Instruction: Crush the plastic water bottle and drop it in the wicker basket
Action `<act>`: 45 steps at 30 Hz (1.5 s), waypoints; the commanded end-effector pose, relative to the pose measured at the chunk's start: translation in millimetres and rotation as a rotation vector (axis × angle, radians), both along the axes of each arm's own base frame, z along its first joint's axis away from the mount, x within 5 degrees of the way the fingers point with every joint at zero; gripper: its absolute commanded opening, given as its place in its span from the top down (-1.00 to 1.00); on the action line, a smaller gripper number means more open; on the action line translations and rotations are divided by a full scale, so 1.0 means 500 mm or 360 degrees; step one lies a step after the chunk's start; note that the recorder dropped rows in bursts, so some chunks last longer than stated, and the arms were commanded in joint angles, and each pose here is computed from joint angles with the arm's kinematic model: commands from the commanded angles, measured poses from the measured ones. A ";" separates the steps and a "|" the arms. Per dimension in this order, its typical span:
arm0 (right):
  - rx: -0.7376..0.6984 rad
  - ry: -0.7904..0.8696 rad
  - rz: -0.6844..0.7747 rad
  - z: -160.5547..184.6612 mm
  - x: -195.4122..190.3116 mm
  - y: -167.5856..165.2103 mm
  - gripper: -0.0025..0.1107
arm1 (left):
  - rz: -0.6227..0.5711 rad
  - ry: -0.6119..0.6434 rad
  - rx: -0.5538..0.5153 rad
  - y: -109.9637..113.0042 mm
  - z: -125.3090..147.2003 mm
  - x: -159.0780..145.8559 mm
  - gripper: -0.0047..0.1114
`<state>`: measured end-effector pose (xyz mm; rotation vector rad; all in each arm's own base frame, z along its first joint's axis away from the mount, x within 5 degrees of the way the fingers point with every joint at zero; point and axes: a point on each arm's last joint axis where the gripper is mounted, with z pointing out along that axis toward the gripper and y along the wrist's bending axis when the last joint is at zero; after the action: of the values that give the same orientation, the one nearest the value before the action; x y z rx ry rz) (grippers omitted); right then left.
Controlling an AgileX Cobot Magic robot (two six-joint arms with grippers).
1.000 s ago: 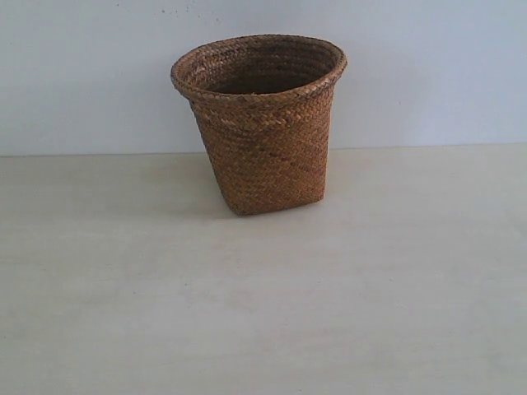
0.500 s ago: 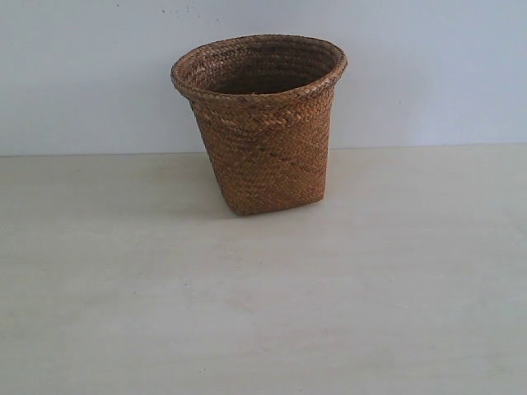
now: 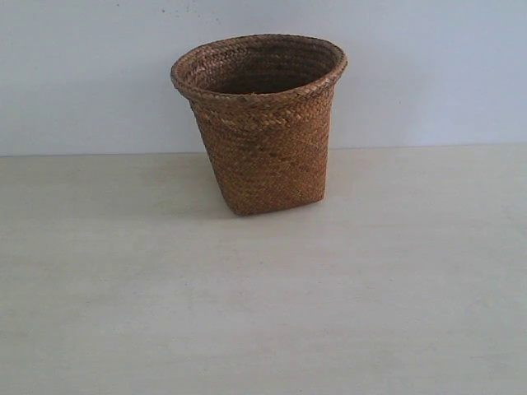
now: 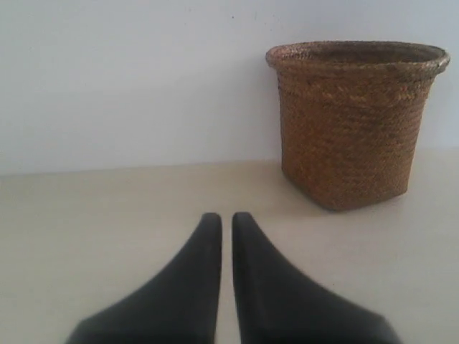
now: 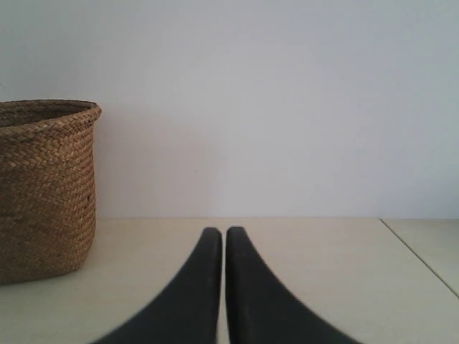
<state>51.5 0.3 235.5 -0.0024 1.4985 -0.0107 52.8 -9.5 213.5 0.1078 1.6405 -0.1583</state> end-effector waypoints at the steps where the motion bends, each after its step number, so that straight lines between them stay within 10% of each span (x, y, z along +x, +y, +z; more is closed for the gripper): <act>1: 0.0003 -0.0010 -0.0002 -0.002 0.000 0.000 0.96 | 0.0061 0.0078 -0.0004 0.004 -0.034 0.004 0.84; 45: 0.0058 0.0098 -0.0001 -0.013 0.000 0.000 0.96 | 0.0091 0.0192 -0.0010 0.006 -0.051 0.003 0.84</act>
<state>51.6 0.4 233.1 0.0171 1.5252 0.0115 54.5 -7.0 188.9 0.0567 1.7631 -0.1249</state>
